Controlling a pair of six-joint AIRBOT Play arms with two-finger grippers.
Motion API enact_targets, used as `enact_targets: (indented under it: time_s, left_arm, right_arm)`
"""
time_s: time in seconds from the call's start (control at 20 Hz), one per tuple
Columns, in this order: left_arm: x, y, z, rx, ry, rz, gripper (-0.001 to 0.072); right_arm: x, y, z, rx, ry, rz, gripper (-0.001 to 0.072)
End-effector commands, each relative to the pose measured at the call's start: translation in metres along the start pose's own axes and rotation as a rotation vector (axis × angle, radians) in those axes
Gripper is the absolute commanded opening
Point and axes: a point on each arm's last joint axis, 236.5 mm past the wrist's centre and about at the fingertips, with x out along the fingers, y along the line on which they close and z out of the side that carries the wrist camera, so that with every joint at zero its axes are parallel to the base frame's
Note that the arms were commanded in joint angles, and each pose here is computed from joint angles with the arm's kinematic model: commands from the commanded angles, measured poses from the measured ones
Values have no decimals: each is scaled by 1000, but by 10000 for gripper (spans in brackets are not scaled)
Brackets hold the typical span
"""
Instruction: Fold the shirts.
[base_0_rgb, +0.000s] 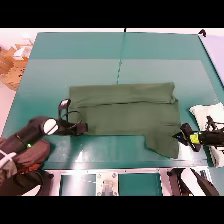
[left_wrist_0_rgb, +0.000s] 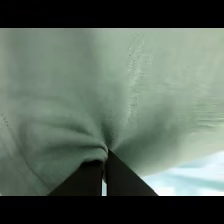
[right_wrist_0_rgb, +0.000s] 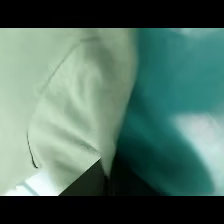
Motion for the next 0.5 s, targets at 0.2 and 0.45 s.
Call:
enact_targets:
  time_s: [0.2, 0.45]
  left_arm:
    - [-82, 3, 77, 245, -109, 239, 25]
    - [-80, -4, 141, 195, -138, 197, 26]
  right_arm:
    - [-63, 71, 26, -140, -153, 120, 19]
    - [-69, 138, 72, -233, -206, 188, 18]
